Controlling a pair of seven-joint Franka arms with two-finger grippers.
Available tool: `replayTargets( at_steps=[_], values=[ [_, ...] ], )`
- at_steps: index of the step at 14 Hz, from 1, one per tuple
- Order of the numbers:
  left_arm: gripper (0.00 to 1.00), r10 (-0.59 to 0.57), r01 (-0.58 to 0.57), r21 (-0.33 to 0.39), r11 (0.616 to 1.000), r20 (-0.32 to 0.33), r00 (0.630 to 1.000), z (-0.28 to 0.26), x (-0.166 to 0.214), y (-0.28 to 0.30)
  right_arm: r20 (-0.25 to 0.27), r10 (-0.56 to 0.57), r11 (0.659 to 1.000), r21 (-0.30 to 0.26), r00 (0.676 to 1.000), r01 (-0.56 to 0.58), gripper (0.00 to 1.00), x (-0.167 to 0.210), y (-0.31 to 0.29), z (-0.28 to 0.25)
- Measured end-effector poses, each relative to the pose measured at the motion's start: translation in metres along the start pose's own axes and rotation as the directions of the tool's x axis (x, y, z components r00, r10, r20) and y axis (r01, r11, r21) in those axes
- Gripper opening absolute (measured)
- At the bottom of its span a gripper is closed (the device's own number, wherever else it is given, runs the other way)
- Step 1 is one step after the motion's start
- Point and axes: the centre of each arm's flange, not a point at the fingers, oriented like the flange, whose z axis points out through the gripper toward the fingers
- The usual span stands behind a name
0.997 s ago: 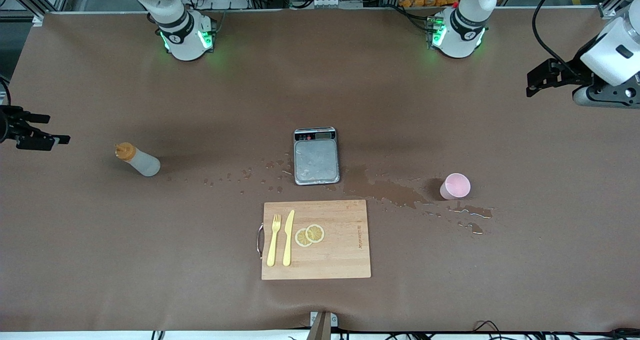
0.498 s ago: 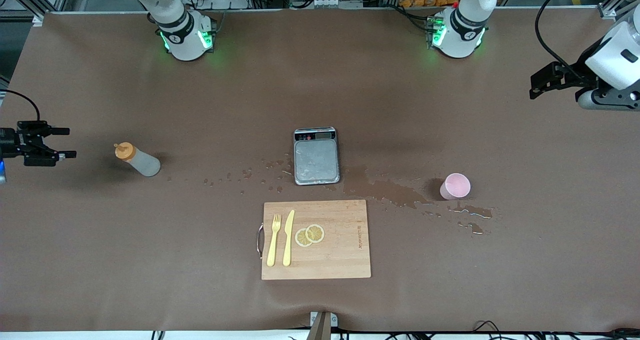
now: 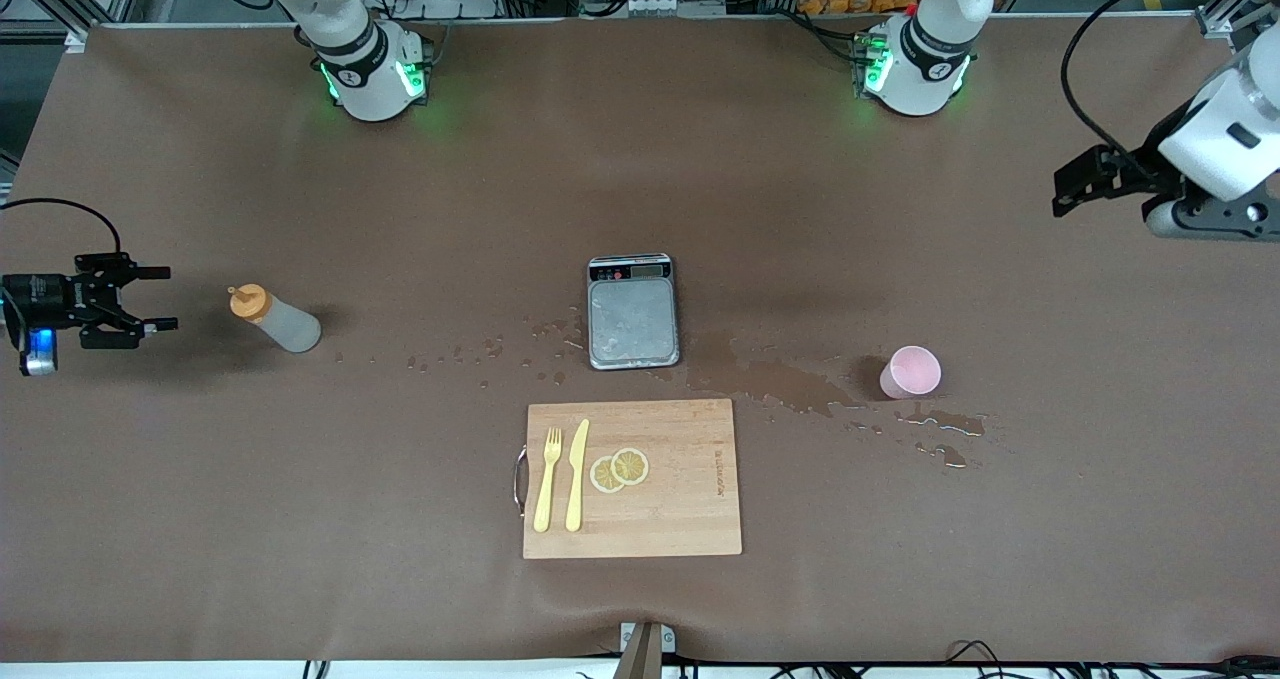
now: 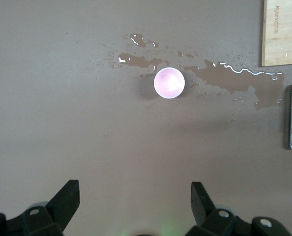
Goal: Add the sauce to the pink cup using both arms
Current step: 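Reach the right gripper to the bottle while the left gripper reaches the cup, then grasp the bottle with the right gripper while the left gripper grasps the cup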
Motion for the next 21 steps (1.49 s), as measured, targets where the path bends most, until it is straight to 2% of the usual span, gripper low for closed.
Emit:
replayTargets(
  at_steps=[7,11,14,16,21],
  values=[
    [1.0,-0.008,0.008,-0.002,1.0,0.055,0.998,0.078,0.046,-0.001,0.054,0.106,0.994,0.014,0.993,-0.107,1.0,0.026,0.005,0.019],
    [1.0,-0.005,0.006,-0.004,1.0,0.076,0.997,0.15,0.083,0.001,0.134,0.15,0.985,0.068,0.98,-0.161,1.0,0.062,0.025,0.035],
    [1.0,0.007,-0.007,-0.007,1.0,0.103,0.995,0.204,0.102,0.009,0.188,0.176,0.977,0.09,0.966,-0.196,1.0,0.087,0.04,0.05],
    [1.0,0.007,-0.006,-0.008,1.0,0.111,0.994,0.238,0.112,0.009,0.23,0.18,0.969,0.125,0.956,-0.212,1.0,0.1,0.042,0.061],
    [1.0,0.008,-0.007,-0.011,1.0,0.125,0.992,0.308,0.124,0.011,0.274,0.179,0.964,0.144,0.945,-0.225,1.0,0.118,0.035,0.087]
  ],
)
